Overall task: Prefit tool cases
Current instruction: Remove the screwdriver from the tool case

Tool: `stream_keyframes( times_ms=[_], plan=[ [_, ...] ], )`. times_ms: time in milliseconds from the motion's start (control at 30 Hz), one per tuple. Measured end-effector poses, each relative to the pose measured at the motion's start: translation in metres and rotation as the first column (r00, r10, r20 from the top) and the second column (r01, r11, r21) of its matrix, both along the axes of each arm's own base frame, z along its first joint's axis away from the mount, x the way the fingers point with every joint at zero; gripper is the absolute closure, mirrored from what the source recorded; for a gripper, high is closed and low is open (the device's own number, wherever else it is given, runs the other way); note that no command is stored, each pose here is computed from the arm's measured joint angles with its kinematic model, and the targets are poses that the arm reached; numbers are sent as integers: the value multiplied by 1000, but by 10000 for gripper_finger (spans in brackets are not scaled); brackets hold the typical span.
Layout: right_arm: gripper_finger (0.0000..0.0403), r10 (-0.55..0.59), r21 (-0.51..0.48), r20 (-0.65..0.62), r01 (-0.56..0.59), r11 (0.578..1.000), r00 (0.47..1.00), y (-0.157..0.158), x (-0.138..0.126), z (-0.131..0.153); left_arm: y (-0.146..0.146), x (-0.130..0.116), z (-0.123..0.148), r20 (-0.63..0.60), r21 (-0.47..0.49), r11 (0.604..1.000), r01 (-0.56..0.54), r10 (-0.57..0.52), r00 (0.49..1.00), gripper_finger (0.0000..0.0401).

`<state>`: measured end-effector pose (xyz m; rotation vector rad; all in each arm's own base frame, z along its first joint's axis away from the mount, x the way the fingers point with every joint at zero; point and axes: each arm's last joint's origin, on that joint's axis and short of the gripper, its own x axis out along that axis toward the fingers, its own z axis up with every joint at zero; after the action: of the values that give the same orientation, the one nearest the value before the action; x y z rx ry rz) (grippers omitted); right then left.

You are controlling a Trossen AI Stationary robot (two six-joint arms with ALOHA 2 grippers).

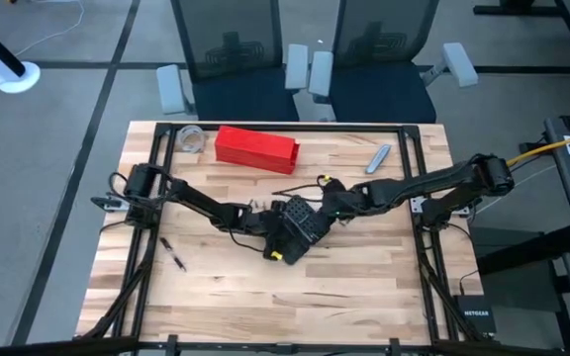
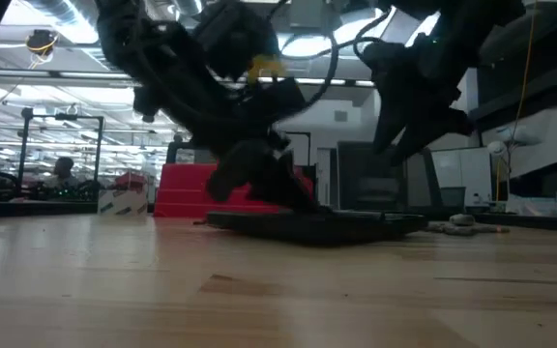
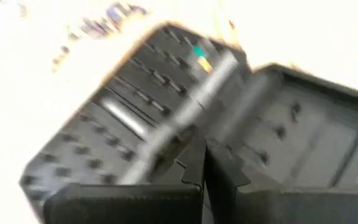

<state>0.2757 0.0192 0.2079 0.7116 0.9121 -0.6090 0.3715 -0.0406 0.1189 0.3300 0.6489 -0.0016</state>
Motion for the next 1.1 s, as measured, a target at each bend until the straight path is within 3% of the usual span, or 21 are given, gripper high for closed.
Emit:
stream_keyframes(
  times_ms=[100,267,367,500,600,733,900,1100],
  plan=[
    [221,-18,-43,-83,15,999,996,-4,-9,-1,1,-2,20,30,40,999,14,-15,999,401],
    [221,-44,-67,-145,35,997,988,-5,-10,-9,2,-17,42,-31,53,999,9,-7,999,401],
    [221,-70,-66,-152,61,996,986,-7,-3,-19,5,-31,60,-78,4,995,-103,103,992,401],
    [229,-91,-39,-213,85,996,973,-17,6,-41,8,-53,57,-205,-52,958,-282,266,942,401],
    [274,-89,-28,-214,85,996,973,-26,12,-49,2,-60,52,-221,-127,925,-358,325,919,401],
    [383,-26,-18,-172,23,1000,985,-35,18,-48,-12,-57,54,-170,-249,893,-375,341,925,401],
    [399,-24,-19,-212,20,1000,977,-54,18,-57,-21,-49,58,-94,-349,867,-357,346,933,401],
    [401,18,60,-192,-7,998,981,-58,27,-72,-23,-50,38,-207,-324,867,-380,327,922,401]
  ],
)
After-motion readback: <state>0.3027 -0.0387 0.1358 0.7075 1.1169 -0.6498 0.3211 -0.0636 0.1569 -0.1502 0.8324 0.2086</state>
